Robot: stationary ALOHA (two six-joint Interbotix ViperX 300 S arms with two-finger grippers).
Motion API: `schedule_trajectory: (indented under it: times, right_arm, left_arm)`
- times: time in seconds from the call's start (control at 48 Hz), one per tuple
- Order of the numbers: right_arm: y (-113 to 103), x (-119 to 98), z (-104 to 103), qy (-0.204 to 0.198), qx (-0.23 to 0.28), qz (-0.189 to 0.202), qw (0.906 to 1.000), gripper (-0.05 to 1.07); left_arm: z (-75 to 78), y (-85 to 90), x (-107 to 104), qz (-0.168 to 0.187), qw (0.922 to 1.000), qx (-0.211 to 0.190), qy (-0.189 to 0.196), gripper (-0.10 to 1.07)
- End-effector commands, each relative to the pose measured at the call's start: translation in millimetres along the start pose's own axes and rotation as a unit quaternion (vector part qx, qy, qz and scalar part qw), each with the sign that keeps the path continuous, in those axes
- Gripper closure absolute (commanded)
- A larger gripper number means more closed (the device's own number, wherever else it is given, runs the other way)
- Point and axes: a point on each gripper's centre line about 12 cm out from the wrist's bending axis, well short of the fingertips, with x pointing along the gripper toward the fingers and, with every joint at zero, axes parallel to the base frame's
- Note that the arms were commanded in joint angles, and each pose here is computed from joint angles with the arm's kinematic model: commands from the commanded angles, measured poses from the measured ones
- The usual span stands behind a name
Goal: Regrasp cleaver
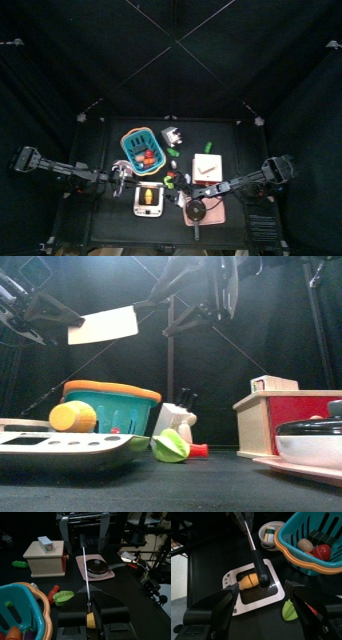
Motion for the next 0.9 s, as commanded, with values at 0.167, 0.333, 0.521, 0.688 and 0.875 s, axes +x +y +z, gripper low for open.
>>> schedule_trajectory:
  times: [0.167,0.333,0.521,0.688,0.875]
  right_arm:
    - [5,-27,25,0.012,0.169,0.029,0.9852,0.01]
    - [-5,-36,33,0.043,0.323,0.048,0.9443,0.01]
    - [-16,-51,43,0.048,0.373,0.04,0.9257,0.01]
    - [-29,-72,61,0.055,0.394,-0.005,0.9173,0.01]
    - [-32,-92,85,0.101,0.354,-0.045,0.9287,0.01]
  left_arm:
    - [7.3,-0.8,2,-0.002,0.9999,0.001,-0.014,0.57]
    - [7.7,-0.7,2,-0.002,0.9999,0.001,-0.015,0.57]
    - [7.8,-0.7,2,-0.002,0.9999,0.001,-0.016,0.57]
    - [10.6,-0.7,3,-0.001,0.9998,0.003,-0.019,0.57]
    - [11.4,-0.8,3,-0.002,0.9998,0.004,-0.021,0.57]
